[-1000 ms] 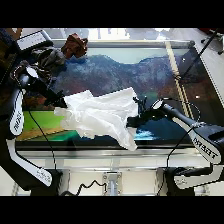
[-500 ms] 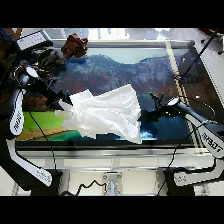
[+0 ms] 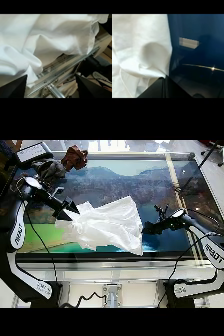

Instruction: Fold the shirts.

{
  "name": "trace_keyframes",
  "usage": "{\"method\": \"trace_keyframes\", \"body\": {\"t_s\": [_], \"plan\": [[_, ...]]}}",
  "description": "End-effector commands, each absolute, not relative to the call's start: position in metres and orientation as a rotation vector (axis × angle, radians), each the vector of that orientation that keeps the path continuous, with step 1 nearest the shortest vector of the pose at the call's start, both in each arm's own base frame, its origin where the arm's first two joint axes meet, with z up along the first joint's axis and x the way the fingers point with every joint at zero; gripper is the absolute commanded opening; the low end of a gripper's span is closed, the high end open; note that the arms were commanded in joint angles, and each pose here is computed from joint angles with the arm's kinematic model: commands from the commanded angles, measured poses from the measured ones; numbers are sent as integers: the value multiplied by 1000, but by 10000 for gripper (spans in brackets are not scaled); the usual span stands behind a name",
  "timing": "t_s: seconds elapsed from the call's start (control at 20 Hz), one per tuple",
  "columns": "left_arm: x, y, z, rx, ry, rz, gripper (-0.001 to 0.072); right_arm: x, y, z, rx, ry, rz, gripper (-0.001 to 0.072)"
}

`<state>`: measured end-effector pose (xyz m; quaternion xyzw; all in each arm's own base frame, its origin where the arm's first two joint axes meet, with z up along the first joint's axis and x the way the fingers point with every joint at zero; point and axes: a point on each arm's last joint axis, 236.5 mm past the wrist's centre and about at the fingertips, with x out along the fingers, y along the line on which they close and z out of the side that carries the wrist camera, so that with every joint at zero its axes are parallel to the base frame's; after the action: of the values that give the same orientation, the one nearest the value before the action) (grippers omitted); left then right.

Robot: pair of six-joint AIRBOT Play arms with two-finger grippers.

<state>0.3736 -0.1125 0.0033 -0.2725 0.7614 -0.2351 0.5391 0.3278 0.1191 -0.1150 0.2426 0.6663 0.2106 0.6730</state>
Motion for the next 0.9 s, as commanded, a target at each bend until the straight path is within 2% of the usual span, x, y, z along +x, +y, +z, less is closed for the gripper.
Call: {"method": "trace_keyframes", "body": {"t_s": [0.0,0.2,0.3,0.55,0.7,0.8,0.85], "plan": [[361,-100,5,-509,1843,-443,698,327,119,-115,545,1500,477,24],[354,-74,22,-421,1808,-313,697,327,119,-114,542,1499,485,24],[344,-74,22,-428,1853,-299,697,325,120,-114,543,1506,491,24],[317,-81,-15,-435,1958,-238,696,325,120,-113,523,1497,511,24],[338,-93,-48,-480,1839,-224,689,325,120,-113,512,1493,522,25],[366,-103,-49,-544,1720,-232,586,326,120,-114,502,1485,528,24],[378,-107,-49,-572,1669,-232,579,326,120,-113,501,1483,530,25]]}}
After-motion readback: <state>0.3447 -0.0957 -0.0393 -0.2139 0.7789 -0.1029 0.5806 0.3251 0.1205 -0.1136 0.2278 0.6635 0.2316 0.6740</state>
